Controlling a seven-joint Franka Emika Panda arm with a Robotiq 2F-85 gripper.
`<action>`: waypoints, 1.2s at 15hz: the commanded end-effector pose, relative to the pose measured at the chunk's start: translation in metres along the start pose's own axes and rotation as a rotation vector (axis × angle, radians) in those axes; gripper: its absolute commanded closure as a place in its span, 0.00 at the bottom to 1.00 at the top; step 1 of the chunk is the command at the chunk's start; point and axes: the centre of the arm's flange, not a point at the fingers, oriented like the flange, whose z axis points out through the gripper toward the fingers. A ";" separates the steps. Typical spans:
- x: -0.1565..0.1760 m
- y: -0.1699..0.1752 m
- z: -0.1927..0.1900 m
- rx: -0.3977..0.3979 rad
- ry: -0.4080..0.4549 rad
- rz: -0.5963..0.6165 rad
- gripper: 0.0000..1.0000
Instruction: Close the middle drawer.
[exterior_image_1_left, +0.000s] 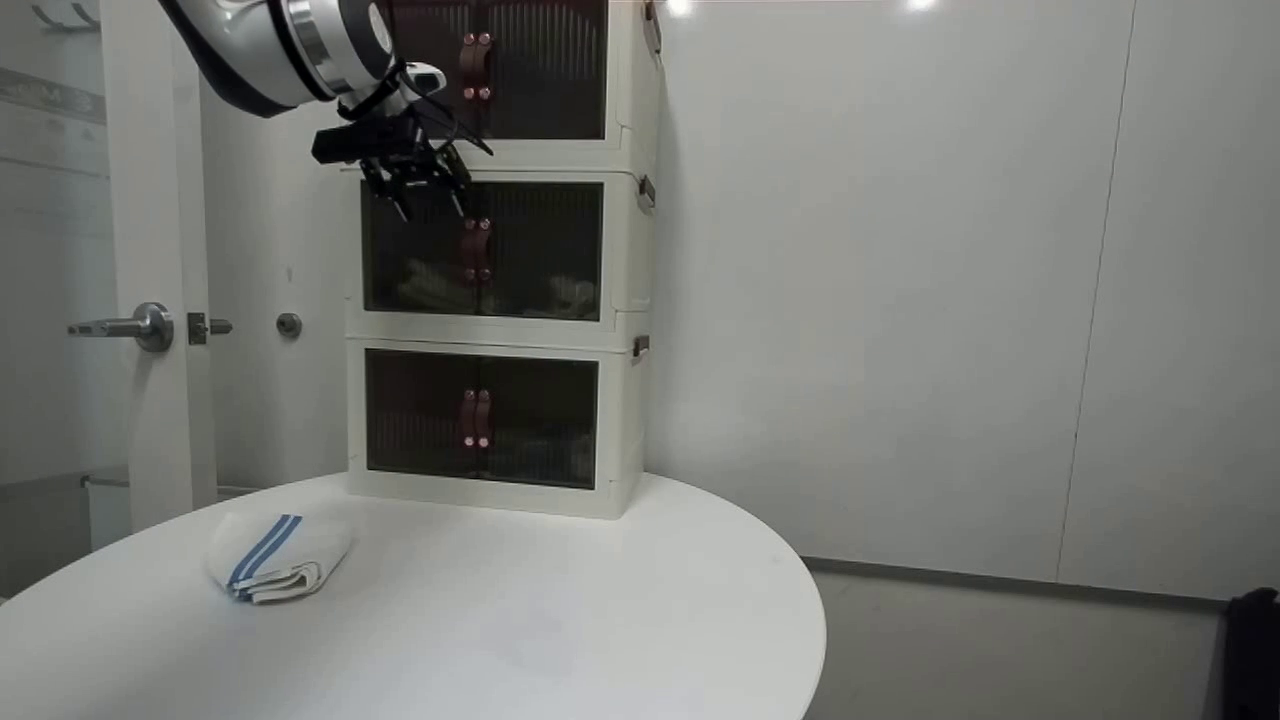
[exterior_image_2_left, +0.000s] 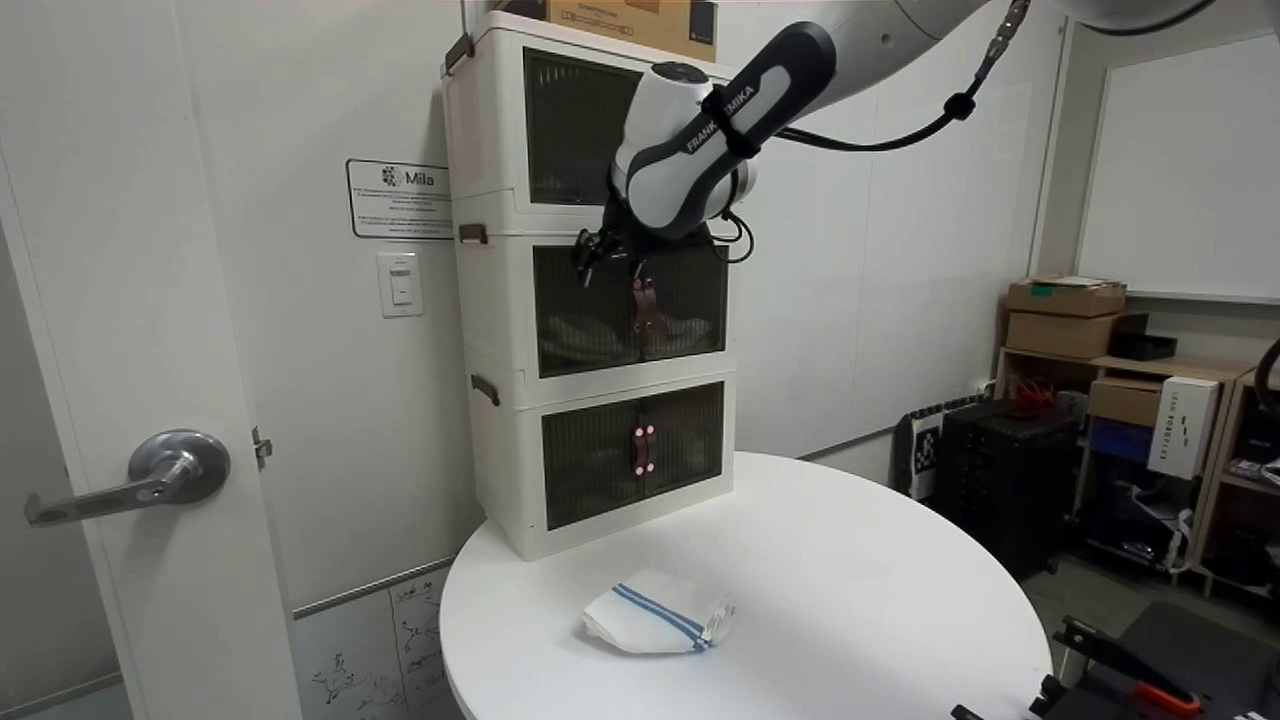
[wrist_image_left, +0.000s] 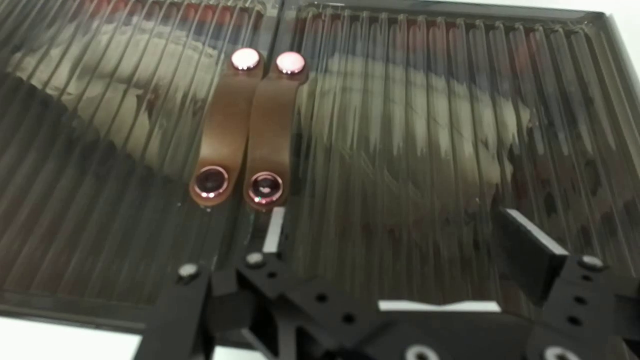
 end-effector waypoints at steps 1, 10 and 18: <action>0.000 0.004 -0.013 0.052 -0.008 -0.001 0.00; -0.086 0.003 -0.119 0.203 -0.320 -0.011 0.00; -0.187 0.038 -0.226 0.075 -0.416 0.049 0.00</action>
